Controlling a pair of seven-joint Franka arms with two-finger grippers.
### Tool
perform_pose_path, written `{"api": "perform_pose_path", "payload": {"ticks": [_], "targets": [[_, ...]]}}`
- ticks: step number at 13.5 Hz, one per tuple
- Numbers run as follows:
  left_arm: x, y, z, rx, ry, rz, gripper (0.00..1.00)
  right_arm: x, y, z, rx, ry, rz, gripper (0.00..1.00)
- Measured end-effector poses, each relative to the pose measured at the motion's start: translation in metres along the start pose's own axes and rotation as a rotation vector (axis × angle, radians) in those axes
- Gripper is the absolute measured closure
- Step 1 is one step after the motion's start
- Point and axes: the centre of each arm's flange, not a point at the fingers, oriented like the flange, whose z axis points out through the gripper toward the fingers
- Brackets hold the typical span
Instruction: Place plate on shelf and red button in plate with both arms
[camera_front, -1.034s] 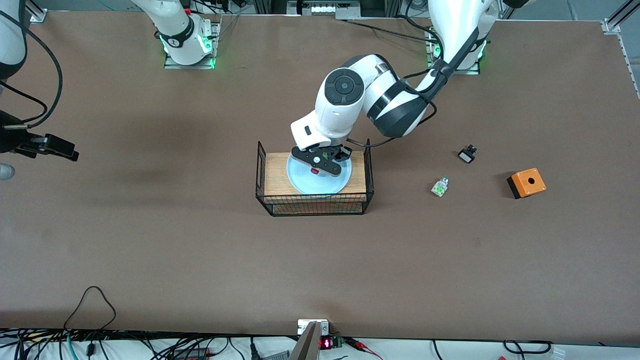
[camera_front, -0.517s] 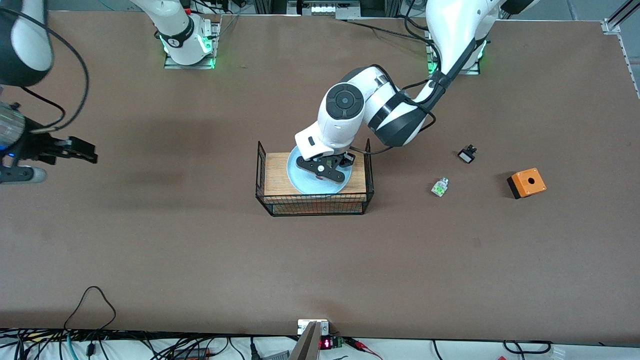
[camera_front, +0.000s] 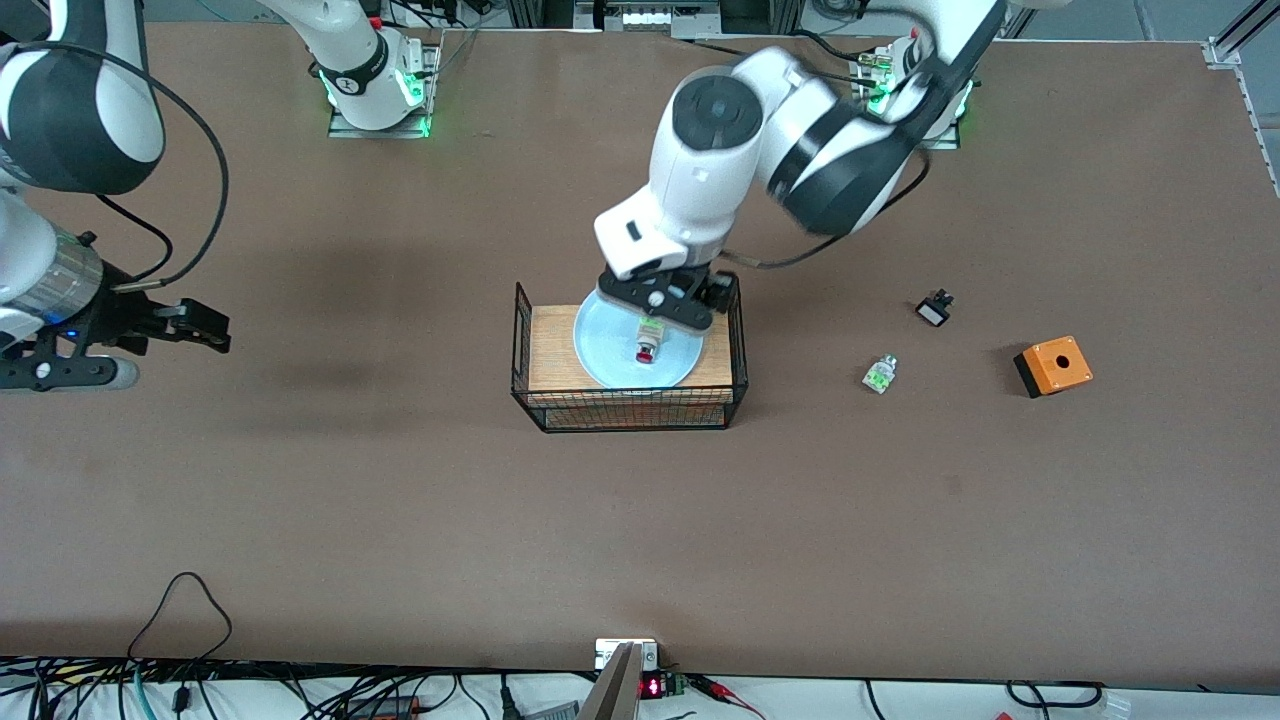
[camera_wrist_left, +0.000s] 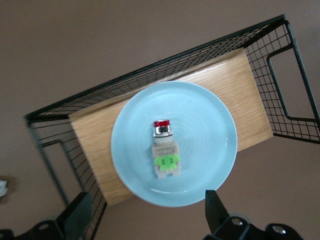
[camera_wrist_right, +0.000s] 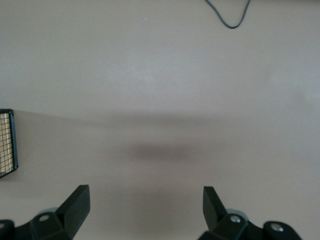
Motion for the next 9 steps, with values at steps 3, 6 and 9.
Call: {"api": "perform_pose_path", "payload": {"ticks": [3, 6, 9], "targets": [[-0.016, -0.062, -0.062, 0.080, -0.049, -0.084, 0.00, -0.003, 0.027, -0.005, 0.001, 0.008, 0.044, 0.00], [-0.016, -0.123, -0.086, 0.110, -0.067, -0.180, 0.00, -0.008, 0.029, -0.014, 0.004, 0.005, 0.045, 0.00], [-0.015, -0.201, -0.105, 0.130, -0.083, -0.307, 0.00, -0.013, 0.028, -0.018, 0.008, -0.011, 0.045, 0.00]]}}
